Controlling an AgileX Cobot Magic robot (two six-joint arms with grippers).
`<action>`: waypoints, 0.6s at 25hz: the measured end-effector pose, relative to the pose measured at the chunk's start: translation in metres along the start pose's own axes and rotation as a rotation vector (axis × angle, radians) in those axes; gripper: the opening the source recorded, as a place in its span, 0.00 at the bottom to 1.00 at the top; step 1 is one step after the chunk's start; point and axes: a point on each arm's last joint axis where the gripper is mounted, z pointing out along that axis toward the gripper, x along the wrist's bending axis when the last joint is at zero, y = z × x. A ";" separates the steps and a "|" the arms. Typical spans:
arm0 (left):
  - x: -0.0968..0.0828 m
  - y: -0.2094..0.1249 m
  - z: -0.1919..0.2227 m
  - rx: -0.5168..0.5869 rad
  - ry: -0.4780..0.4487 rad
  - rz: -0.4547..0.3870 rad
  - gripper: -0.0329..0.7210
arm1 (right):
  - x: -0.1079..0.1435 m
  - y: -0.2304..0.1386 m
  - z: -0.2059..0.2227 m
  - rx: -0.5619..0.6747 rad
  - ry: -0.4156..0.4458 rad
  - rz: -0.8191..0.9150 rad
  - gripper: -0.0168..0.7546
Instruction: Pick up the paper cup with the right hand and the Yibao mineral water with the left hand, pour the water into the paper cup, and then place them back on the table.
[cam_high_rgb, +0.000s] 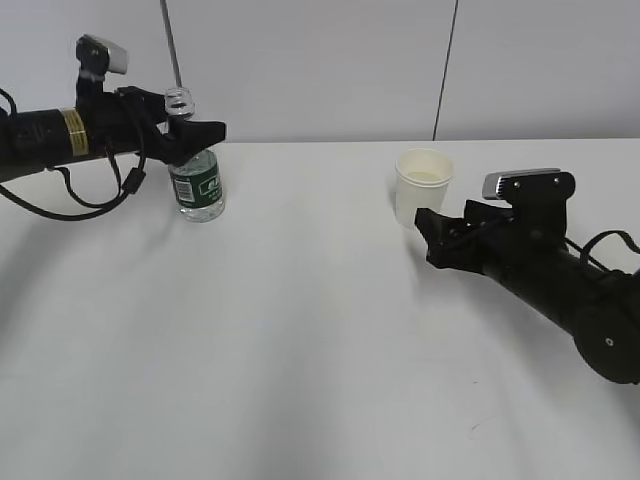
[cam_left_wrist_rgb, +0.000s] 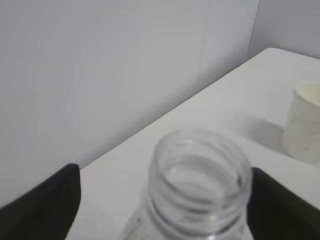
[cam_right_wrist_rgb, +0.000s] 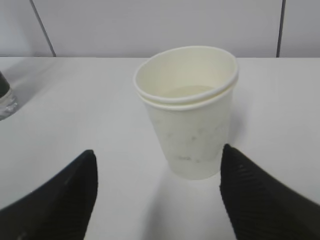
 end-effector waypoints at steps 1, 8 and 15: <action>0.000 0.004 -0.001 -0.005 0.001 0.005 0.83 | 0.001 0.003 -0.003 -0.005 0.001 0.000 0.79; -0.002 0.026 -0.007 -0.036 0.006 0.026 0.83 | 0.007 0.024 -0.031 -0.043 0.004 -0.014 0.79; -0.006 0.047 -0.014 -0.049 0.004 0.023 0.83 | 0.012 0.054 -0.051 -0.129 0.011 -0.046 0.79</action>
